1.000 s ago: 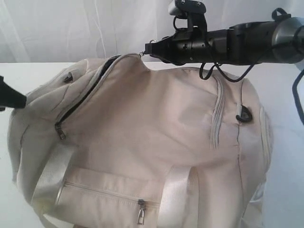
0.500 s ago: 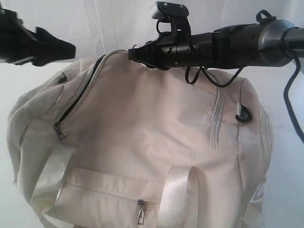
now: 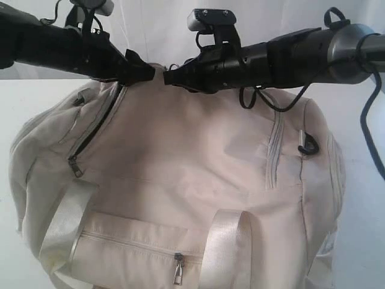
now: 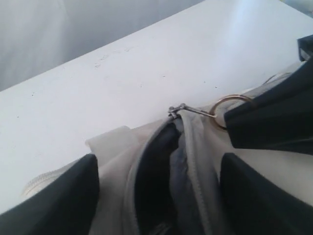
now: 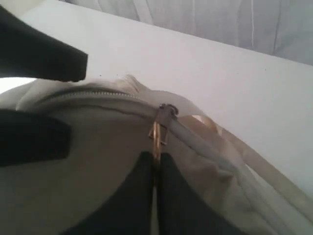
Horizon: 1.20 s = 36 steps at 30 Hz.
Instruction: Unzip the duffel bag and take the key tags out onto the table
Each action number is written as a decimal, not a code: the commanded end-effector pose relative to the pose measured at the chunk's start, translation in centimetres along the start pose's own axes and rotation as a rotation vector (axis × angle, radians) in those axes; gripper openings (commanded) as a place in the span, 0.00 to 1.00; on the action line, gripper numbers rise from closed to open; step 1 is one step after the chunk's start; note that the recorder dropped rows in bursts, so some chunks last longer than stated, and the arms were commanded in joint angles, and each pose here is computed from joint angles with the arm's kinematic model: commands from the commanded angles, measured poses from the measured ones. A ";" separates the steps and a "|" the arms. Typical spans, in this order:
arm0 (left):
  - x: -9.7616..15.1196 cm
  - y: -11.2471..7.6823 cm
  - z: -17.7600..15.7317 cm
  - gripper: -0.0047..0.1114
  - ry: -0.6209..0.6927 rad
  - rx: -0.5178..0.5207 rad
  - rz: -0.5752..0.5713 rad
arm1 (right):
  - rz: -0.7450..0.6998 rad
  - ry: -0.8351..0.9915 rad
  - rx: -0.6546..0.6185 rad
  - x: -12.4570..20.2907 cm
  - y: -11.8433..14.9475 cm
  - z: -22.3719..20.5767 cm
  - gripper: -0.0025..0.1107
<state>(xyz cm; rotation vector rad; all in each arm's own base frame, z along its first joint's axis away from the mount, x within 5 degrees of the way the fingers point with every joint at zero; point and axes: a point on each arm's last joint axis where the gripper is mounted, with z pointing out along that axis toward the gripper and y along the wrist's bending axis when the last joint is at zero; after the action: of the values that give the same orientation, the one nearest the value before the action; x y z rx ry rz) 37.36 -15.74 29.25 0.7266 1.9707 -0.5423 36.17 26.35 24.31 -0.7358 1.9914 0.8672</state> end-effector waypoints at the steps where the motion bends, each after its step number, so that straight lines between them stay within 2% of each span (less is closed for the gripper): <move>1: 0.5 0.2 1.2 0.54 0.008 -0.003 -0.047 | -0.018 0.004 0.033 -0.3 -0.2 -0.4 0.02; 3: 0.7 0.3 1.4 0.43 0.018 -0.003 -0.046 | -0.019 -0.001 0.059 -0.3 -0.4 -0.4 0.02; 7: 0.7 0.3 1.3 0.14 0.017 -0.004 -0.054 | -0.051 0.002 0.114 -0.4 -1.3 -0.6 0.02; 9: 0.7 0.4 1.2 0.04 0.021 -0.008 -0.063 | -0.044 0.008 0.136 -0.4 -2.1 -0.9 0.02; 12: 0.8 1.0 0.8 0.04 0.041 -0.035 -0.097 | -0.003 0.009 0.171 -0.4 -3.6 -1.6 0.02; 17: 2.0 3.7 -0.6 0.04 0.117 -0.078 -0.211 | 0.079 0.026 0.200 -0.3 -6.8 -3.5 0.02; 22: 2.6 5.0 -1.5 0.04 0.148 -0.067 -0.236 | 0.100 0.066 0.266 -0.5 -8.6 -5.7 0.02; 27: 2.7 4.7 -1.5 0.04 0.164 -0.042 -0.236 | 0.096 0.100 0.352 -2.7 -8.7 -11.1 0.02; 31: 2.9 4.5 -1.4 0.04 0.184 -0.015 -0.241 | 0.136 0.284 0.395 -2.3 -7.4 -14.6 0.02; 36: 3.1 4.1 -1.5 0.04 0.214 0.034 -0.247 | 0.146 0.372 0.512 -2.0 -6.4 -17.4 0.02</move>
<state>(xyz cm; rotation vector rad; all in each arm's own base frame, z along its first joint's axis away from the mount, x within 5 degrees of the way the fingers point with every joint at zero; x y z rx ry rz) 38.13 -11.61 26.72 0.5731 2.2597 -0.6828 34.70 11.03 30.97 -0.5112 2.4670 0.4109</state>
